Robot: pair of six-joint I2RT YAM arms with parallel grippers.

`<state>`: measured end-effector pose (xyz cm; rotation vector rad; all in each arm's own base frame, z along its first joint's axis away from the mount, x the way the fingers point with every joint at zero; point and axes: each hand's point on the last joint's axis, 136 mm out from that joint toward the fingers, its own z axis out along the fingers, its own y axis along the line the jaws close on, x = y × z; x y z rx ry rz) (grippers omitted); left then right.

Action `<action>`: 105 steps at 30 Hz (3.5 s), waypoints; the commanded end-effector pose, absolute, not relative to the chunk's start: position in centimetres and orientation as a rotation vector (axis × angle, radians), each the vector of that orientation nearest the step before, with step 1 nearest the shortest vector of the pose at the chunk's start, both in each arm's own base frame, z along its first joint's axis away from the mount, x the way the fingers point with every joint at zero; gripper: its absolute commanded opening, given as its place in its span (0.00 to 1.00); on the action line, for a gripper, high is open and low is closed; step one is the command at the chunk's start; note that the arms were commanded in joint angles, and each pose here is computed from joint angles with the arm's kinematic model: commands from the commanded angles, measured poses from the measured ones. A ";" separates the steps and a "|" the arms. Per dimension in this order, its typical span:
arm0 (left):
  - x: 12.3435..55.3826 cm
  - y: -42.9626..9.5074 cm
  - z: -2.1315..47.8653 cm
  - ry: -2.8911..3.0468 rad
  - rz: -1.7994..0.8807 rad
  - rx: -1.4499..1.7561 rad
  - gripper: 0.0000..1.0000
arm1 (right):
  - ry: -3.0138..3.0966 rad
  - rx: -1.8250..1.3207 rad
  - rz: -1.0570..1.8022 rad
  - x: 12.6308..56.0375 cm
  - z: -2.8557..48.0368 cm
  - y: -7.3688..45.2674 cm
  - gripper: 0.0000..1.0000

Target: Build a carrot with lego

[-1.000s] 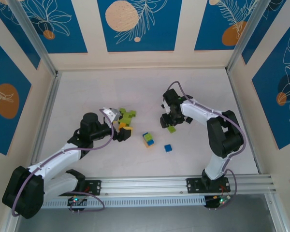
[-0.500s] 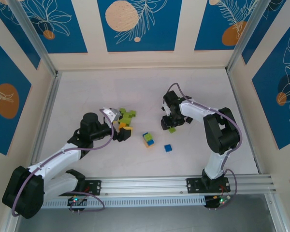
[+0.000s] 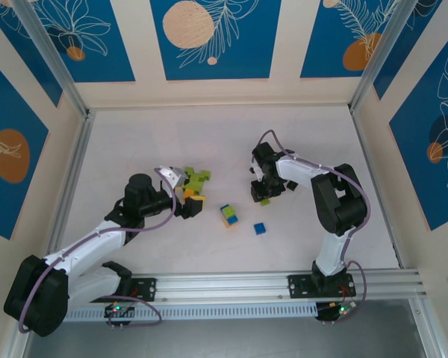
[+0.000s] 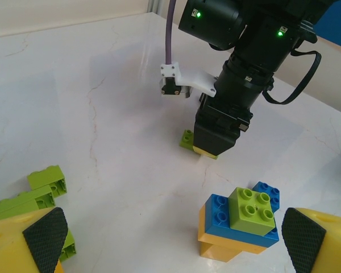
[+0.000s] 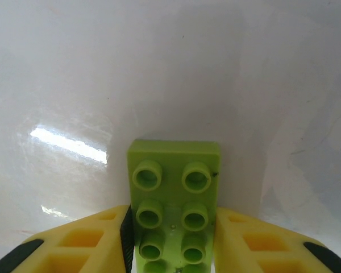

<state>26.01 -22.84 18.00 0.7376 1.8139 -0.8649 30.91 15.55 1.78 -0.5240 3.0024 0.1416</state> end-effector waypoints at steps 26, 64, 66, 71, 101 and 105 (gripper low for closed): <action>21.5 -27.3 18.5 1.628 -0.916 1.043 0.99 | 2.949 -0.617 0.335 23.7 13.6 21.9 0.33; 24.8 -24.9 19.0 1.719 -0.850 0.856 0.99 | 3.002 -0.773 0.282 20.8 11.3 27.2 0.32; 24.8 -25.0 19.0 1.719 -0.855 0.859 0.99 | 3.007 -0.771 0.278 20.8 11.2 27.2 0.32; 24.9 -25.0 18.9 1.725 -0.854 0.859 0.99 | 3.017 -0.770 0.270 20.9 10.8 27.3 0.32; 24.8 -25.1 19.0 1.724 -0.862 0.865 0.99 | 3.075 -0.791 0.147 19.8 10.2 25.9 0.32; 24.8 -25.1 18.8 1.727 -0.865 0.867 0.99 | 3.078 -0.819 0.156 19.5 10.4 25.9 0.32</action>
